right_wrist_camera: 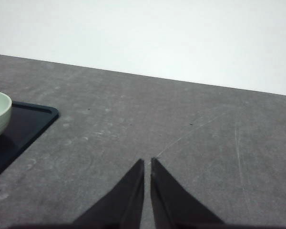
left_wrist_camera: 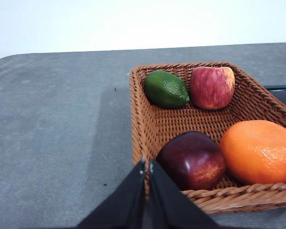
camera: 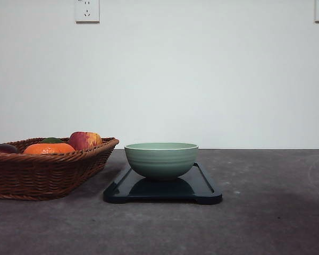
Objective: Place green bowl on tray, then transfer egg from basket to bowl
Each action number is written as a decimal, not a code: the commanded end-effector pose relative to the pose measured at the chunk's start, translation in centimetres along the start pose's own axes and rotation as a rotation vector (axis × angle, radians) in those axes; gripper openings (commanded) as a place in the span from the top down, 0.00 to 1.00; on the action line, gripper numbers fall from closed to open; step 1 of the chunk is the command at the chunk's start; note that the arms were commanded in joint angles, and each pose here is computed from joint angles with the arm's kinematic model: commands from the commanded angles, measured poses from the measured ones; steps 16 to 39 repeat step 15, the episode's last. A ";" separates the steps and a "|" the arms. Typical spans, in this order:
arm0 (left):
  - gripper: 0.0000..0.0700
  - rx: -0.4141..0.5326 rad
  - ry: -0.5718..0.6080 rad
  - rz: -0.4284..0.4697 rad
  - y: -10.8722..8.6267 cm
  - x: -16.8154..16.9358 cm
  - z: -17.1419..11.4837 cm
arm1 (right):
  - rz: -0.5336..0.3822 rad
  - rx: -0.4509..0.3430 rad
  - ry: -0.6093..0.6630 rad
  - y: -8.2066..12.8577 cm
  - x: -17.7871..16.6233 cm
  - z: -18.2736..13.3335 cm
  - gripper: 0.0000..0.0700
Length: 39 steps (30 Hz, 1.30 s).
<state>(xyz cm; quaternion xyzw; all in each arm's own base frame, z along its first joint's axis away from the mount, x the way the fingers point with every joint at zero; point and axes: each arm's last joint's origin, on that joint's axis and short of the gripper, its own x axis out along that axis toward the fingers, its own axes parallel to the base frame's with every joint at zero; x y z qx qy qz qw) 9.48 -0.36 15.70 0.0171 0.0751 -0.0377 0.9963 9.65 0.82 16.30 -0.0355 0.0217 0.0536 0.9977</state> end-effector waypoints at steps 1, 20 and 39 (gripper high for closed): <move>1.00 -0.004 0.025 -0.002 0.0 0.2 -0.7 | -0.004 0.017 -0.011 0.0 0.0 0.0 0.98; 1.00 -0.004 0.025 -0.002 0.0 0.2 -0.7 | -0.004 0.017 -0.011 0.0 0.0 0.0 0.98; 1.00 -0.004 0.025 -0.002 0.0 0.2 -0.7 | -0.004 0.017 -0.011 0.0 0.0 0.0 0.98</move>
